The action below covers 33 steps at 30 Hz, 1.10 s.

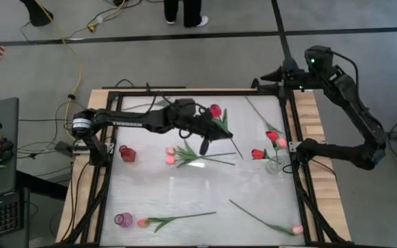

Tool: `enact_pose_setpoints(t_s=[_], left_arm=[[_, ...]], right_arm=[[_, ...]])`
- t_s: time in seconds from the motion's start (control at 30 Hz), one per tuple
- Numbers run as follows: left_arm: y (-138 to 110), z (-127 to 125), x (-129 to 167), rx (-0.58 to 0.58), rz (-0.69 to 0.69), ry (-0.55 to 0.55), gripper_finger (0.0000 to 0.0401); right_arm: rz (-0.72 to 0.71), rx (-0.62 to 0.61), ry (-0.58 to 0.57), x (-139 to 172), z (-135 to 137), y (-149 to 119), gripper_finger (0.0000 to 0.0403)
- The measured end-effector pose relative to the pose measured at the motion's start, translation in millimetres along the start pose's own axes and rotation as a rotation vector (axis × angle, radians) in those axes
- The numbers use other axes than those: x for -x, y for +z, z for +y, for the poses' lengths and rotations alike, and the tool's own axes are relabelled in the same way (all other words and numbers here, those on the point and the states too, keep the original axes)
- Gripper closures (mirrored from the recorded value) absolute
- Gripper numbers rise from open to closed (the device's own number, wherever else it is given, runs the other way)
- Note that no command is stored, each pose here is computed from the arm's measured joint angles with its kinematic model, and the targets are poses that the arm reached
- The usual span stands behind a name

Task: Sort flowers into vase by color
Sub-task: Put the red flower into the transparent flower vase

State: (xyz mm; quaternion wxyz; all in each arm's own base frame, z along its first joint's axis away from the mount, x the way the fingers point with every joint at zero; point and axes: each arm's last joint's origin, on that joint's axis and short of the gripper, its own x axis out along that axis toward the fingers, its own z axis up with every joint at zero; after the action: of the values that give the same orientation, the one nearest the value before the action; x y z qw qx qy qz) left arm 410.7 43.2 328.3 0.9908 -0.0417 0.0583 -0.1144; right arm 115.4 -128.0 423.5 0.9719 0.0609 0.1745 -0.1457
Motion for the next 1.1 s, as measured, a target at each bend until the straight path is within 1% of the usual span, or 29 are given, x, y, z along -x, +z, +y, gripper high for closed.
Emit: enact_pose_setpoints(t_s=[0.07, 0.17, 0.33, 0.43, 0.53, 0.57, 0.63, 0.7, 0.77, 0.83, 0.9, 1.0, 1.1], left_arm=[[6.0, -8.5, -3.4, -0.023, -0.012, -0.020, 0.0401], [11.9, -17.8, -6.0, -0.049, -0.032, -0.004, 0.0401], [14.0, -31.1, -9.6, -0.027, -0.013, -0.014, 0.0401], [10.5, -42.5, -13.0, -0.031, 0.002, 0.030, 0.0401], [2.7, -54.9, -25.4, -0.095, -0.029, 0.106, 0.0401], [-2.3, -58.2, -29.9, -0.098, -0.022, 0.120, 0.0401], [-12.9, -61.7, -44.7, -0.099, -0.075, 0.107, 0.0401], [-28.2, -60.5, -57.9, -0.079, -0.087, 0.085, 0.0401], [-41.3, -55.6, -70.8, -0.065, -0.094, 0.090, 0.0401], [-46.4, -50.0, -79.6, -0.056, -0.098, 0.105, 0.0401], [-40.8, -44.6, -88.4, -0.058, -0.136, 0.107, 0.0401], [-35.7, -37.4, -102.7, -0.036, -0.150, 0.060, 0.0401], [-37.7, -33.2, -118.7, -0.025, -0.111, 0.024, 0.0401]], right_arm=[[0.012, -0.008, 0.002, 1.7, 1.5, -1.6, 0.0169], [0.043, -0.020, 0.008, 2.2, 2.5, -5.1, 0.0169], [0.089, -0.031, 0.019, 2.3, 3.7, -10.2, 0.0169], [0.093, -0.023, 0.020, 4.2, 5.1, -11.2, 0.0169], [0.084, -0.016, 0.019, 6.9, 7.0, -10.8, 0.0169], [0.082, -0.014, 0.018, 7.8, 7.6, -10.8, 0.0169], [0.083, -0.014, 0.019, 9.3, 8.8, -11.2, 0.0169], [0.083, -0.011, 0.020, 11.5, 10.5, -11.6, 0.0169], [0.091, -0.011, 0.023, 12.2, 11.4, -12.7, 0.0169], [0.101, -0.013, 0.026, 12.8, 12.1, -14.0, 0.0169], [0.110, -0.004, 0.029, 13.4, 12.8, -15.1, 0.0169], [0.125, 0.012, 0.034, 14.5, 13.9, -17.0, 0.0169], [0.138, 0.011, 0.038, 14.3, 14.0, -18.3, 0.0169]])
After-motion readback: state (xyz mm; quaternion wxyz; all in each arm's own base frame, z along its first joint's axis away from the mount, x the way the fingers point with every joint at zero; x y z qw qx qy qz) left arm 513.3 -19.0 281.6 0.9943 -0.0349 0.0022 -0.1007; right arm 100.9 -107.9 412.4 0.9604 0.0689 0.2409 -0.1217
